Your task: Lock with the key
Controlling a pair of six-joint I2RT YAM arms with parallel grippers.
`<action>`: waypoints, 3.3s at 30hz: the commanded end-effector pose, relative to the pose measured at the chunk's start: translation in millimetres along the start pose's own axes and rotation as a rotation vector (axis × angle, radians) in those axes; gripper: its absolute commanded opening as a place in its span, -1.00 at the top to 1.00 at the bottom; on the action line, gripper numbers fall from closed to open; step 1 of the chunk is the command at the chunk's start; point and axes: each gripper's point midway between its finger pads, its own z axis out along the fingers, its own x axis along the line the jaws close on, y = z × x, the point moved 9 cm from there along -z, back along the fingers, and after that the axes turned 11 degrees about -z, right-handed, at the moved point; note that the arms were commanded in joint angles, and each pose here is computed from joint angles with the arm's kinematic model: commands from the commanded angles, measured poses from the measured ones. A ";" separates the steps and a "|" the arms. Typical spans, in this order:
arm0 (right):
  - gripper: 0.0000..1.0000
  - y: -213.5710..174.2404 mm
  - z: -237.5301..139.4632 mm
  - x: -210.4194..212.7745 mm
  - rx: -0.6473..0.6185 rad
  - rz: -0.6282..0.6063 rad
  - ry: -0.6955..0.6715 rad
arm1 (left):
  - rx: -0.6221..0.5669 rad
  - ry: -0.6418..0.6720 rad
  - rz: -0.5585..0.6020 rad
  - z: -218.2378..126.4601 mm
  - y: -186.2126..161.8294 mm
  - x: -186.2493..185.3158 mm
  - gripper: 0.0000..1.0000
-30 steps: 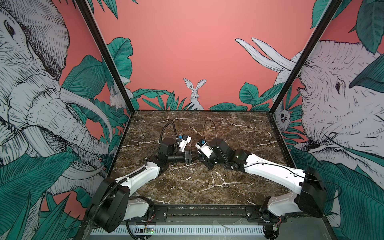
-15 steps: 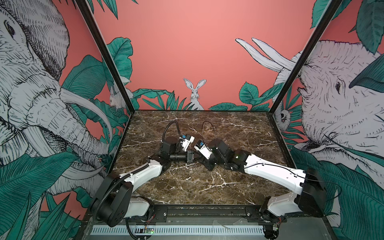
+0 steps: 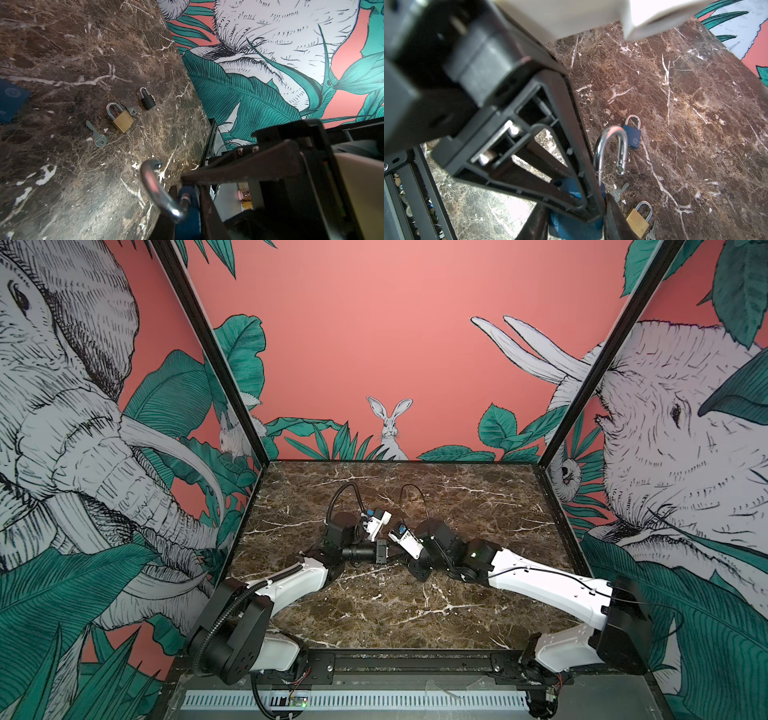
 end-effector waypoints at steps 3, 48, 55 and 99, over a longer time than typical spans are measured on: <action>1.00 22.9 -11.1 -14.7 -0.132 0.017 -0.108 | 0.021 -0.059 0.045 4.7 1.0 -12.2 1.00; 0.00 -64.9 -128.9 -92.1 -0.776 0.783 0.229 | -0.405 -0.537 -0.008 73.9 34.6 -100.1 1.00; 0.04 -75.1 -121.4 -92.7 -0.723 0.804 0.169 | -0.391 -0.537 -0.008 76.5 34.9 -99.1 1.00; 0.38 -84.5 -111.4 -100.1 -0.852 0.915 0.305 | -0.355 -0.540 0.002 92.9 43.3 -96.2 1.00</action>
